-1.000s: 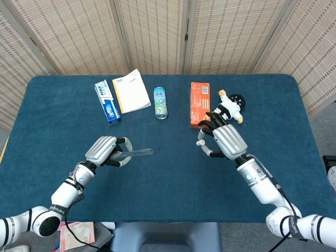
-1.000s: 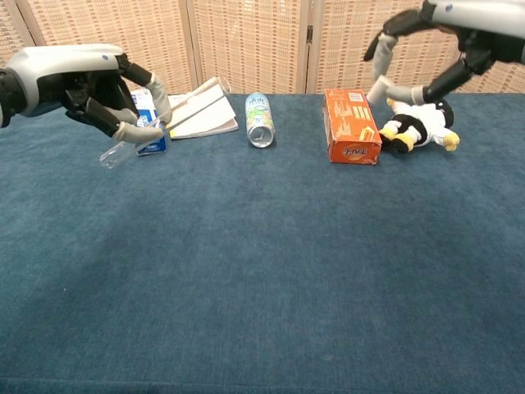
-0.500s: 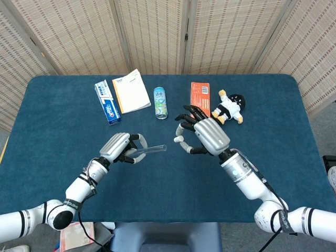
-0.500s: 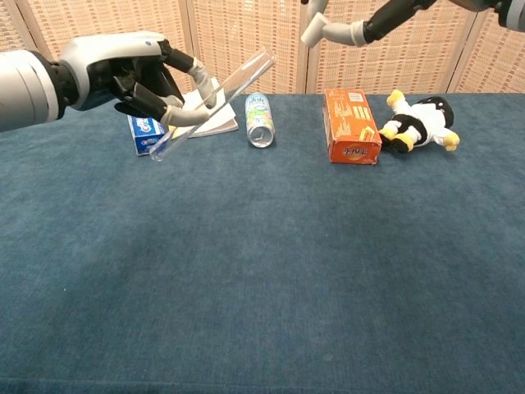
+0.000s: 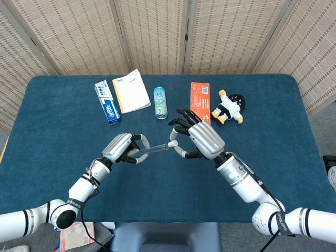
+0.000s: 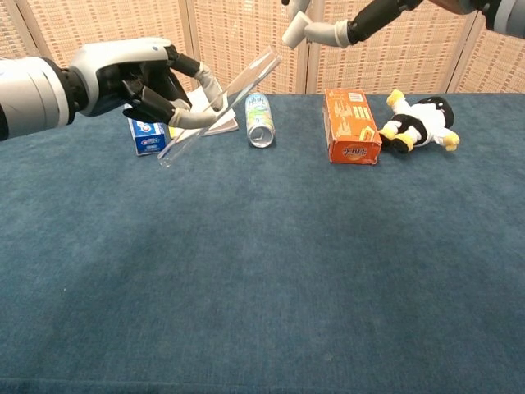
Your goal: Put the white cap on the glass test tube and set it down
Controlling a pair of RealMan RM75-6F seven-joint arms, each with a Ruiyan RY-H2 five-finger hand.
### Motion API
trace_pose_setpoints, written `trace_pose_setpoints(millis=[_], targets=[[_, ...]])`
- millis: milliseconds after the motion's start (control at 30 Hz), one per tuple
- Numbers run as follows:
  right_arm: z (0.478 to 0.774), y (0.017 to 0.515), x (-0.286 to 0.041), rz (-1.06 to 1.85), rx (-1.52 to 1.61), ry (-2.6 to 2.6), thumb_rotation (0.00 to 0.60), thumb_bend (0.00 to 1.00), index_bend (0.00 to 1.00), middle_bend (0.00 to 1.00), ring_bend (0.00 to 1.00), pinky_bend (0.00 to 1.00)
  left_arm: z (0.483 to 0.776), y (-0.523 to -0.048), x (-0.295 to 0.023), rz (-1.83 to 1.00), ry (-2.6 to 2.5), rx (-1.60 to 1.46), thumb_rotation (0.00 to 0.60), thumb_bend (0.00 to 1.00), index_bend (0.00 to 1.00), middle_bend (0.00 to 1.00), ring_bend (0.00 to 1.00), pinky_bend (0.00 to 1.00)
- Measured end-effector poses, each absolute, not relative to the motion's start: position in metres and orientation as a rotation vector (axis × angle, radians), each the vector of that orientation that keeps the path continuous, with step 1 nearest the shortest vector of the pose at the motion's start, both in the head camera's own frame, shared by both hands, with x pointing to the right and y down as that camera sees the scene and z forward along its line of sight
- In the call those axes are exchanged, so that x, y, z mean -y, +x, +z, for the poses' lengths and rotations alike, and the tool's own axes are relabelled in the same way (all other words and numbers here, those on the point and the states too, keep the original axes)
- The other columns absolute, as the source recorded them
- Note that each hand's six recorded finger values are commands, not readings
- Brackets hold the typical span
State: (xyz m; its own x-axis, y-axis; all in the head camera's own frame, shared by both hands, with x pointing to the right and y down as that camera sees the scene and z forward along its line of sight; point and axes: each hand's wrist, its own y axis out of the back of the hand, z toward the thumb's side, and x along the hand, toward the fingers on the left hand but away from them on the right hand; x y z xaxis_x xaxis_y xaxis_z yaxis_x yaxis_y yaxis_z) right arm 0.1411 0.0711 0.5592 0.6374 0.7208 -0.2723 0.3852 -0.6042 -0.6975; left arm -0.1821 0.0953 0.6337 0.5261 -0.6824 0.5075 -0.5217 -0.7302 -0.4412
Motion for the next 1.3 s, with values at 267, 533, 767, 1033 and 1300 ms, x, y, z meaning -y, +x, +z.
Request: trace_pose_setpoints(millis=[267, 533, 767, 1033, 1300], targets=[[0.561, 0.137, -0.072, 0.728, 0.839, -2.266, 0.6, 0.57, 0.64, 0.25, 0.02, 0.02, 0.634, -0.179, -0.096, -0.994, -2.536, -1.015, 0.6, 0.35, 0.58, 1.0, 1.0, 1.0], [0.562, 0.136, -0.072, 0.735, 0.838, -2.267, 0.6, 0.57, 0.64, 0.25, 0.02, 0.02, 0.636, -0.18, -0.095, -1.006, -2.538, -1.022, 0.6, 0.35, 0.58, 1.0, 1.0, 1.0], [0.565, 0.134, -0.072, 0.74, 0.832, -2.274, 0.6, 0.57, 0.64, 0.25, 0.02, 0.02, 0.636, -0.18, -0.095, -1.009, -2.54, -1.015, 0.6, 0.35, 0.58, 1.0, 1.0, 1.0], [0.568, 0.13, -0.071, 0.744, 0.823, -2.279, 0.6, 0.57, 0.64, 0.25, 0.02, 0.02, 0.638, -0.179, -0.095, -1.01, -2.545, -1.018, 0.6, 0.35, 0.58, 1.0, 1.0, 1.0], [0.571, 0.127, -0.071, 0.748, 0.816, -2.283, 0.6, 0.57, 0.64, 0.25, 0.02, 0.02, 0.64, -0.18, -0.095, -1.017, -2.545, -1.019, 0.6, 0.35, 0.58, 1.0, 1.0, 1.0]])
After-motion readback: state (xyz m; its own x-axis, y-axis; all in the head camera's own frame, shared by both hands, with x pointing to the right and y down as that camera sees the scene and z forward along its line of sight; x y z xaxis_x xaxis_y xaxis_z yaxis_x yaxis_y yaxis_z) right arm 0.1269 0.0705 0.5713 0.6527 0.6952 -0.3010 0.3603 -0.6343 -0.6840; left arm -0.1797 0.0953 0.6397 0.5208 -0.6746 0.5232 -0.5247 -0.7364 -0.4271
